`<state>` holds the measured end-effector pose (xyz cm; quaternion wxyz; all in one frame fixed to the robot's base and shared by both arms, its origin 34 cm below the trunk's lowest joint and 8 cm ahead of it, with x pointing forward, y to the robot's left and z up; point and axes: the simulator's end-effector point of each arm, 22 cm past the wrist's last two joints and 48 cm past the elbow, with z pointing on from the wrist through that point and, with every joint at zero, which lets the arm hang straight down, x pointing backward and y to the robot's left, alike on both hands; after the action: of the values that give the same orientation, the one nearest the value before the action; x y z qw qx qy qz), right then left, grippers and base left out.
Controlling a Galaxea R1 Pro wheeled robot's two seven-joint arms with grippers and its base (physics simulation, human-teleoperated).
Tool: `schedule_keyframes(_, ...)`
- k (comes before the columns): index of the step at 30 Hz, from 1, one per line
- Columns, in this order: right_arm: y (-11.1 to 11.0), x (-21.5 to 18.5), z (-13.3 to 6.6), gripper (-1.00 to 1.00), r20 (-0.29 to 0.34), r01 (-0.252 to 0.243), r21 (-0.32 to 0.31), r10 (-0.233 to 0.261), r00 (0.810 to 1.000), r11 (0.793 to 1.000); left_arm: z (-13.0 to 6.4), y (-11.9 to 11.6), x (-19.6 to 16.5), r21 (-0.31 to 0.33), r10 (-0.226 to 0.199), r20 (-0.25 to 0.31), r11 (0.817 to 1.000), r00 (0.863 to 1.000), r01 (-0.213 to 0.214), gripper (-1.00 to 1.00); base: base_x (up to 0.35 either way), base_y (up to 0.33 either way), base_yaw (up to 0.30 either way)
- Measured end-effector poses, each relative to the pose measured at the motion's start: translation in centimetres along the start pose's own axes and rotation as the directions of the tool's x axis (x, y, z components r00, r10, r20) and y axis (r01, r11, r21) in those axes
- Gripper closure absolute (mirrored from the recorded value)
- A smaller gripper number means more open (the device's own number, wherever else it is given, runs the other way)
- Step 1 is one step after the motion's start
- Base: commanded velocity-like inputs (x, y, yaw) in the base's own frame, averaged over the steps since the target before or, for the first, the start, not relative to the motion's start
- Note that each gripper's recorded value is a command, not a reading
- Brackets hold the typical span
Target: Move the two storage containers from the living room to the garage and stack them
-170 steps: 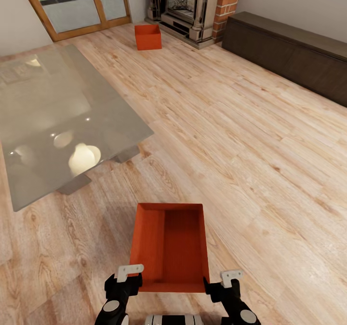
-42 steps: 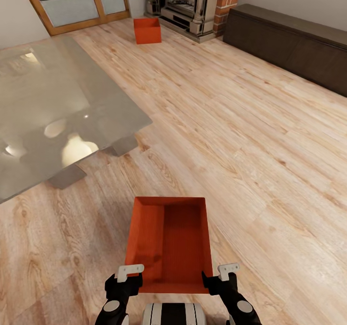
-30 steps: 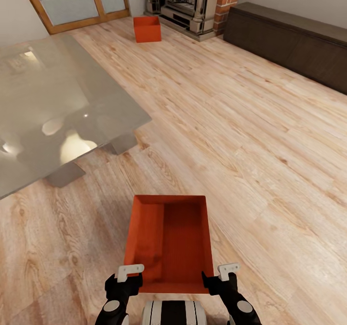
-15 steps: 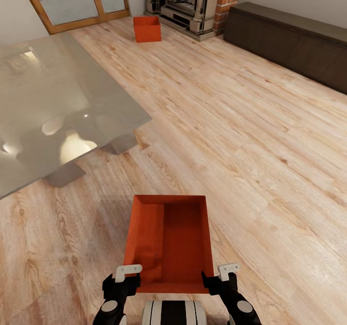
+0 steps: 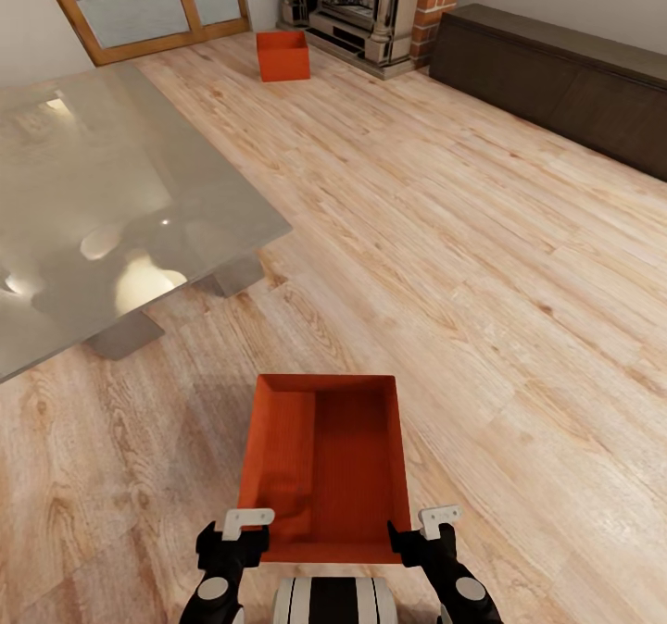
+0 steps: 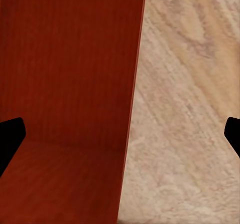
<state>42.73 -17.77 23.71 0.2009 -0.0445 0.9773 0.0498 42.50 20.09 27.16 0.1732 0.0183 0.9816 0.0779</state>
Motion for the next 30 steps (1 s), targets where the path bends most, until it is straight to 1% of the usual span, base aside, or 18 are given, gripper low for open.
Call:
schedule_keyframes(5,0.00,-0.03,0.01,-1.00,0.000,0.000,0.000,0.000,1.000,1.000,0.03,0.05,-0.14,0.002,0.016,0.006,1.000,1.000,-0.016,-1.00,0.000,0.000,0.000)
schedule_keyframes(18,0.00,-0.02,0.01,-1.00,0.000,-0.001,0.000,0.001,1.000,1.000,0.00,-0.10,-0.13,0.004,0.014,0.006,1.000,1.000,-0.014,-1.00,0.000,0.000,0.000)
schedule_keyframes(23,-0.07,0.60,0.90,-1.00,0.000,-0.001,0.000,0.001,1.000,1.000,0.91,-0.30,0.45,0.005,0.014,0.005,1.000,1.000,-0.014,-1.00,0.000,0.000,0.000)
schedule_keyframes(30,-0.06,0.63,0.90,-1.00,0.000,-0.001,0.000,0.001,1.000,1.000,0.89,-0.42,0.45,0.007,0.012,0.005,1.000,1.000,-0.013,-1.00,0.000,0.000,0.000)
